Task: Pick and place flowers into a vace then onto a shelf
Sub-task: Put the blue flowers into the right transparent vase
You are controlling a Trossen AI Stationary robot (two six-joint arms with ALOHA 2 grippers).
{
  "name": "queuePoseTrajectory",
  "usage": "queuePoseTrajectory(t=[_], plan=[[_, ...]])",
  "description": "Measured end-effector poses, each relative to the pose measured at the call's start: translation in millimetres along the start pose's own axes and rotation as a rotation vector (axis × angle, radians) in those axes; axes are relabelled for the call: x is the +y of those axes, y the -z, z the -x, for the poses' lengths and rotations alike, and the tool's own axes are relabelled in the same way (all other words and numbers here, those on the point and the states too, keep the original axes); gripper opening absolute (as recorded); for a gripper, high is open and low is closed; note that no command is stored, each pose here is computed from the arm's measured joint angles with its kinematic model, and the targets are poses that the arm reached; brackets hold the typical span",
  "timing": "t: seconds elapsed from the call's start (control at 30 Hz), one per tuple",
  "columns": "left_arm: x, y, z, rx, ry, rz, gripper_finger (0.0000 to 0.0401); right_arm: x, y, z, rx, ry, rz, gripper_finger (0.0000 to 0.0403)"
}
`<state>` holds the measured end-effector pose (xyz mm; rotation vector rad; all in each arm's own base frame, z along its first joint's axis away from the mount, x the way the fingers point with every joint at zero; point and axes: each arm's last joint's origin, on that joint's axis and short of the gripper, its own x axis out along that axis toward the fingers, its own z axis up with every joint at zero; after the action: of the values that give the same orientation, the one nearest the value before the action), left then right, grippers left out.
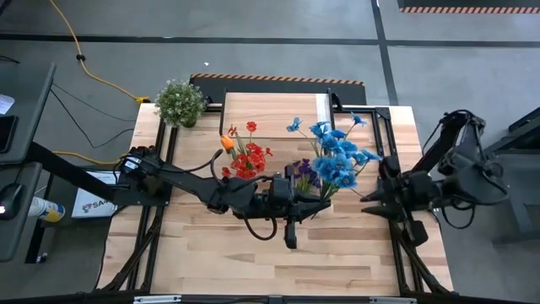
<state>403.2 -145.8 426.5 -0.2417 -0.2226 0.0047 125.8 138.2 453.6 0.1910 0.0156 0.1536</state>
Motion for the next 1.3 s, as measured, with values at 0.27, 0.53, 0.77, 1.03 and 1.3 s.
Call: queuePoseTrajectory(t=[0.27, 0.53, 0.77, 1.03, 1.3], plan=[[-0.1, 1.0, 0.0, 0.008, 0.0, -0.024, 0.0045, -13.6, 6.7, -24.8, -0.086, -0.109, -0.024, 0.0091], [0.3, 3.2, 0.0, 0.03, -0.002, -0.031, 0.0045, -26.2, 3.9, -36.7, -0.111, -0.157, -0.024, 0.0142], [0.5, 3.7, 0.0, 0.035, -0.003, -0.033, 0.0045, -30.1, 9.9, -52.2, -0.076, -0.191, -0.007, 0.0167], [0.8, 4.5, 0.0, 0.041, -0.011, -0.035, 0.0045, -32.7, 12.2, -66.1, -0.08, -0.231, -0.003, 0.0174], [1.3, 5.2, -0.1, 0.046, -0.019, -0.034, 0.0045, -39.3, 11.4, -70.6, -0.082, -0.237, 0.002, 0.0174]])
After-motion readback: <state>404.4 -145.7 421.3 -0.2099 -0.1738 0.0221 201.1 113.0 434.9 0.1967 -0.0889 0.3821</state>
